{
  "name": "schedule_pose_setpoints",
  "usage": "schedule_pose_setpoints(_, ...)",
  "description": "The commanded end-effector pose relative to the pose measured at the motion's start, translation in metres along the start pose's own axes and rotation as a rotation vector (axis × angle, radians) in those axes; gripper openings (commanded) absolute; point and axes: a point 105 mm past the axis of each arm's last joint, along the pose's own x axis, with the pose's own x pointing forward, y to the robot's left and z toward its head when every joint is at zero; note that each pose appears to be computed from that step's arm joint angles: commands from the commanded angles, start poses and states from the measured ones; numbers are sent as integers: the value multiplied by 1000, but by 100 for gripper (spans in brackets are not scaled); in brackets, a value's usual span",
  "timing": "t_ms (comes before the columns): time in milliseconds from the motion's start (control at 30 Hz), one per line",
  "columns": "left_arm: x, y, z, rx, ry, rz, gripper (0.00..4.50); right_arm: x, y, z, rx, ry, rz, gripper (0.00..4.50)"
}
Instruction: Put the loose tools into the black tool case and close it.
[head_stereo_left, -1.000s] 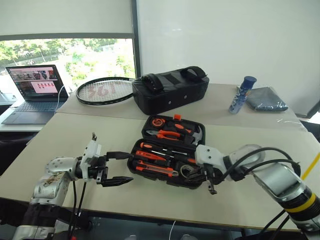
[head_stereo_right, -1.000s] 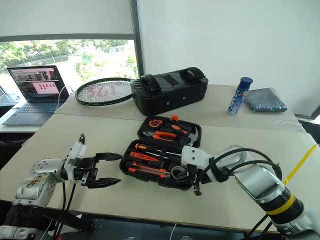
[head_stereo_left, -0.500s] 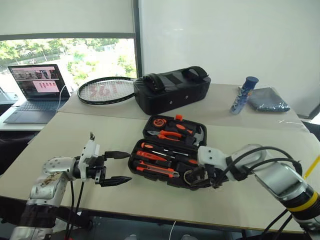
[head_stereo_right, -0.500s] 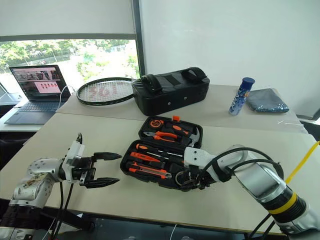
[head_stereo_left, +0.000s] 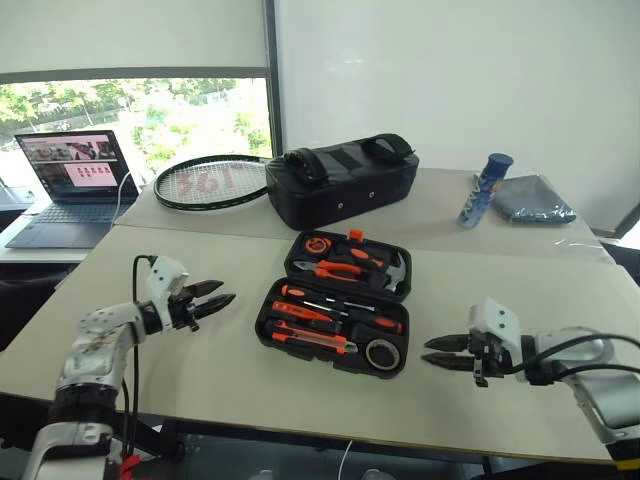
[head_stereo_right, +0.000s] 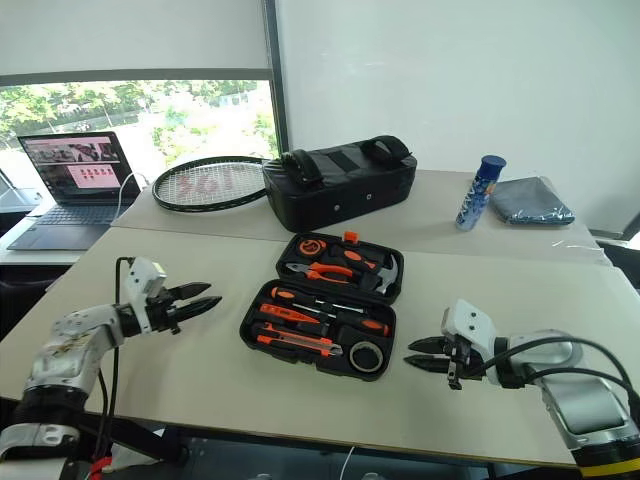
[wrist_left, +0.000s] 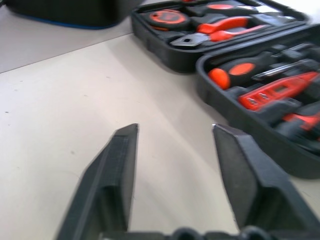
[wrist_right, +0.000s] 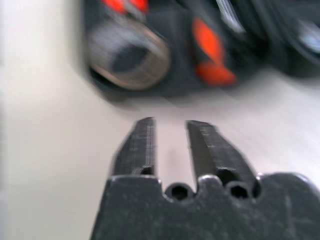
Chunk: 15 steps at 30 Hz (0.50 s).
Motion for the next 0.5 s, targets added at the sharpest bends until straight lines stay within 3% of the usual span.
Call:
schedule_pose_setpoints(33, 21, -2, 5, 49, 5, 26, 56, 11, -20, 11, -109, -39, -147, 0)
schedule_pose_setpoints(67, 26, -4, 5, 54, 6, 22, 17, 14, -23, 13, -115, -48, -168, 0)
schedule_pose_setpoints(100, 30, -7, 3, 54, 19, 10, 7, 18, -25, 14, -116, -54, -188, 0)
schedule_pose_setpoints(500, 37, -62, -10, 97, 85, -322, 7, 42, -9, 38, -141, -101, -139, 0)
